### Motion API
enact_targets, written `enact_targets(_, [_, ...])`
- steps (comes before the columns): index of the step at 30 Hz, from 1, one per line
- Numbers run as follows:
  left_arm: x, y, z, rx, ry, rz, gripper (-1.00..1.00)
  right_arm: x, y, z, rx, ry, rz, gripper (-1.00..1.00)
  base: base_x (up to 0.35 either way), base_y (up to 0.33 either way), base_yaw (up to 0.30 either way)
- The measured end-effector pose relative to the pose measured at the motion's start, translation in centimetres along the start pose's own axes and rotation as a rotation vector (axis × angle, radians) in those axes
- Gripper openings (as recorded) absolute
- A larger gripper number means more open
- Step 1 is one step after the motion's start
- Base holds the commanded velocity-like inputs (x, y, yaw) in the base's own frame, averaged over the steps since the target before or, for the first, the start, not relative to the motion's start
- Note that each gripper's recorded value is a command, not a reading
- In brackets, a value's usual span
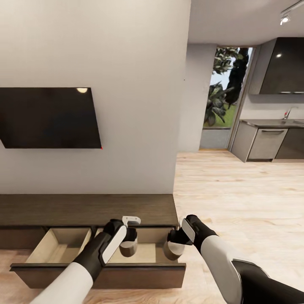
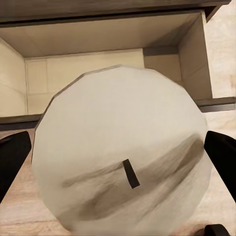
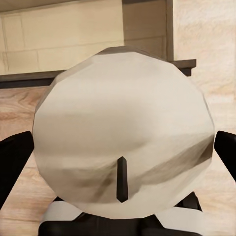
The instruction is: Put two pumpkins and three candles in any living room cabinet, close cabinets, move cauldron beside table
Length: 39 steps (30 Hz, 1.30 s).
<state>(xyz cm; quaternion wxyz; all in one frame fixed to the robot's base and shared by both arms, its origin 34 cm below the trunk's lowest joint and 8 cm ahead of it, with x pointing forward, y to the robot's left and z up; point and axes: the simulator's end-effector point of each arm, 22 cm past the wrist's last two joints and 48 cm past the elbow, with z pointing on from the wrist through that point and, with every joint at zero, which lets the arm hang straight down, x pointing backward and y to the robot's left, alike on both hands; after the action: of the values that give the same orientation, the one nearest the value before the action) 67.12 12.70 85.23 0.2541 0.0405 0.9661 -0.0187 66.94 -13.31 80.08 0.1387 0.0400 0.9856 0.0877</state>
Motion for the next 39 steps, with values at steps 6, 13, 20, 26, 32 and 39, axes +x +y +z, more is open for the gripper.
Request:
enact_targets(6, [0.1, -0.1, 0.1, -0.001, 0.001, 0.009, -1.00, 0.0, 0.4, 0.0, -0.019, -0.001, 0.002, -1.00, 0.000, -0.104, 0.000])
enact_targets(13, [0.2, 0.0, 0.1, -0.004, 0.001, 0.010, -1.00, -0.2, 2.2, -0.2, -0.099, -0.004, 0.005, -1.00, 0.000, -0.028, 0.000])
enact_targets(20, [0.0, 0.0, 0.1, -0.006, -0.007, 0.008, -1.00, -0.4, 2.3, -0.3, -0.105, -0.010, 0.003, -1.00, 0.000, -0.002, 0.001])
enact_targets(26, [0.2, 0.0, 0.3, -0.005, -0.003, 0.007, -1.00, -0.4, 2.3, -0.1, -0.104, -0.009, 0.005, -1.00, 0.000, 0.000, 0.100])
enact_targets(32, [0.4, 0.0, 0.6, -0.004, 0.005, 0.007, -1.00, -0.1, 2.2, 0.2, -0.104, -0.002, 0.007, -1.00, 0.024, -0.040, 0.166])
enact_targets(39, [0.6, -0.1, 0.7, -0.003, 0.006, 0.008, -1.00, 0.0, 2.1, 0.4, -0.103, 0.002, 0.007, -1.00, 0.138, -0.097, 0.064])
